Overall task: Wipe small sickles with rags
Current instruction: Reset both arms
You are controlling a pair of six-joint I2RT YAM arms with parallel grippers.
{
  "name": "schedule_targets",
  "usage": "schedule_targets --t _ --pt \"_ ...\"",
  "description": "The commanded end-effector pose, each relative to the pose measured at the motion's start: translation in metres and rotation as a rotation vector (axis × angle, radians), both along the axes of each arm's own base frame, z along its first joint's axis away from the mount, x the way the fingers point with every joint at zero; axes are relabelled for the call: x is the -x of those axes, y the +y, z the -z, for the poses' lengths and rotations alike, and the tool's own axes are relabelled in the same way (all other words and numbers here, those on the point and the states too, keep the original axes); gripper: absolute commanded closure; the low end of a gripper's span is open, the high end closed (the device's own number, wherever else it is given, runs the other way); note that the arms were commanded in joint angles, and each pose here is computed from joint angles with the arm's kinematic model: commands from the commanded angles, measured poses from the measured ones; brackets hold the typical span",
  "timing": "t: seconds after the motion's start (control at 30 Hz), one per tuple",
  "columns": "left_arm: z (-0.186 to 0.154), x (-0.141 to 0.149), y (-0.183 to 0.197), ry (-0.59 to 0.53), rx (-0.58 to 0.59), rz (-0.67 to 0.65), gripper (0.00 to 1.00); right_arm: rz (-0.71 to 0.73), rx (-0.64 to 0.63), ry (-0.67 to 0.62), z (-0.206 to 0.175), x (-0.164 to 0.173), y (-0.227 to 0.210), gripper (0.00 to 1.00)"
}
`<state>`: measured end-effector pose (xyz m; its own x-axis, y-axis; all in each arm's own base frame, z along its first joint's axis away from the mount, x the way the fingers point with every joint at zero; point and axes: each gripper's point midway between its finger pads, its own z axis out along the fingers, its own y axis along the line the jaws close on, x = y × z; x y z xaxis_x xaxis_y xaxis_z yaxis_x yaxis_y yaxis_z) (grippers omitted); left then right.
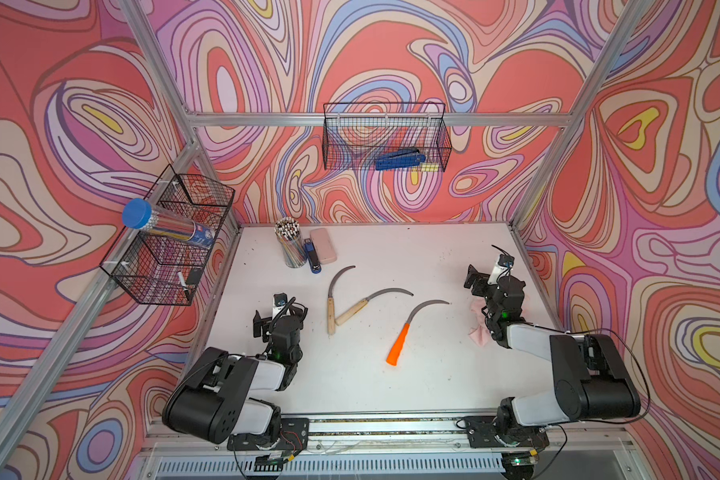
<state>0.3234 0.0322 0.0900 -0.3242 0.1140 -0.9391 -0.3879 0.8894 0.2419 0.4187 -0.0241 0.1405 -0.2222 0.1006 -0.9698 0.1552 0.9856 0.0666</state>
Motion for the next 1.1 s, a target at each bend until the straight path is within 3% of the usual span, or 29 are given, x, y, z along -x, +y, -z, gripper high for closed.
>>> schedule_targets --t 0.0,0.07,0.17,0.23,0.47,1.07 --pt "-0.038 -0.027 0.003 -0.204 0.085 0.047 0.00 -0.010 0.047 0.029 0.032 -0.002 0.002 0.02" --pt "-0.026 -0.034 0.000 -0.101 0.130 0.080 0.03 -0.048 0.049 0.063 0.046 -0.012 0.007 0.02" --pt "-0.022 -0.045 -0.010 -0.102 0.156 0.188 0.01 -0.071 0.042 0.053 0.046 -0.008 0.009 0.02" --pt "-0.015 -0.049 -0.010 -0.113 0.155 0.203 0.00 -0.077 0.045 0.054 0.046 -0.008 0.009 0.02" --pt "-0.004 -0.063 -0.013 0.025 0.171 0.189 0.00 -0.071 0.051 0.049 0.045 -0.008 0.009 0.02" --pt "-0.003 -0.065 -0.011 0.014 0.179 0.197 0.00 -0.070 0.059 0.053 0.046 -0.009 0.010 0.02"
